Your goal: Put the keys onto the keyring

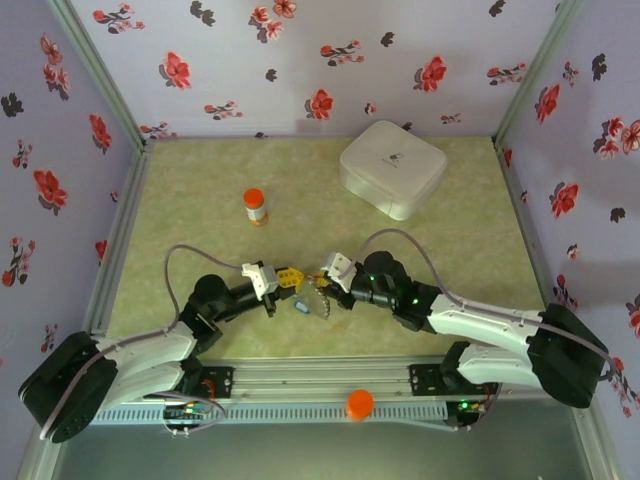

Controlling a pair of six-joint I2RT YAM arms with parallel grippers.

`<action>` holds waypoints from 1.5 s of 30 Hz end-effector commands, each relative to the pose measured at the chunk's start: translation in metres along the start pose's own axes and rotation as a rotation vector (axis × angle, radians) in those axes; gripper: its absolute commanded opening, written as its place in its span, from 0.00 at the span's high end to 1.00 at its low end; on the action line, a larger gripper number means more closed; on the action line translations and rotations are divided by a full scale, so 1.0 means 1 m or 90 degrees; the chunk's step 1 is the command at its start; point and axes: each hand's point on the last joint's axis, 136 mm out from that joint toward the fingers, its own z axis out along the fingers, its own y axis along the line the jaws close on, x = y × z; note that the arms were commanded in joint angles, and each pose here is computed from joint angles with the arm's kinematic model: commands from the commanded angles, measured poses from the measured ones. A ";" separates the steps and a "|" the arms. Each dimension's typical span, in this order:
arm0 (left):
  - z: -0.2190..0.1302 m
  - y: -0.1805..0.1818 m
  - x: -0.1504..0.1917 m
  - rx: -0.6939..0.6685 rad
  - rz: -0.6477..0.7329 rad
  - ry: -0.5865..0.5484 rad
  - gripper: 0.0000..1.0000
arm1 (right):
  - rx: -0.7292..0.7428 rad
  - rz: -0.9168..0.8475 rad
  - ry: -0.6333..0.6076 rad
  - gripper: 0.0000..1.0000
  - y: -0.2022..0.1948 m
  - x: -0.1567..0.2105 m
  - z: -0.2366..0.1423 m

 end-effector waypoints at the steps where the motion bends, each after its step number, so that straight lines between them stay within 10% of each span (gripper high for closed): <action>1: -0.002 0.004 -0.017 -0.011 0.012 -0.042 1.00 | -0.017 -0.011 -0.033 0.72 0.006 -0.013 -0.001; 10: -0.001 0.004 -0.022 -0.007 0.008 -0.053 1.00 | -0.046 0.013 -0.055 0.69 0.012 -0.015 0.012; 25: -0.002 -0.001 -0.011 0.011 -0.013 -0.035 1.00 | 0.028 -0.052 -0.058 1.00 -0.007 -0.032 -0.006; 41: -0.002 -0.003 -0.011 0.028 -0.013 -0.031 1.00 | 0.046 -0.092 -0.031 0.99 -0.011 -0.038 -0.020; 45: -0.004 -0.005 -0.020 0.043 -0.027 -0.046 1.00 | 0.038 -0.075 -0.006 0.76 -0.007 -0.019 -0.018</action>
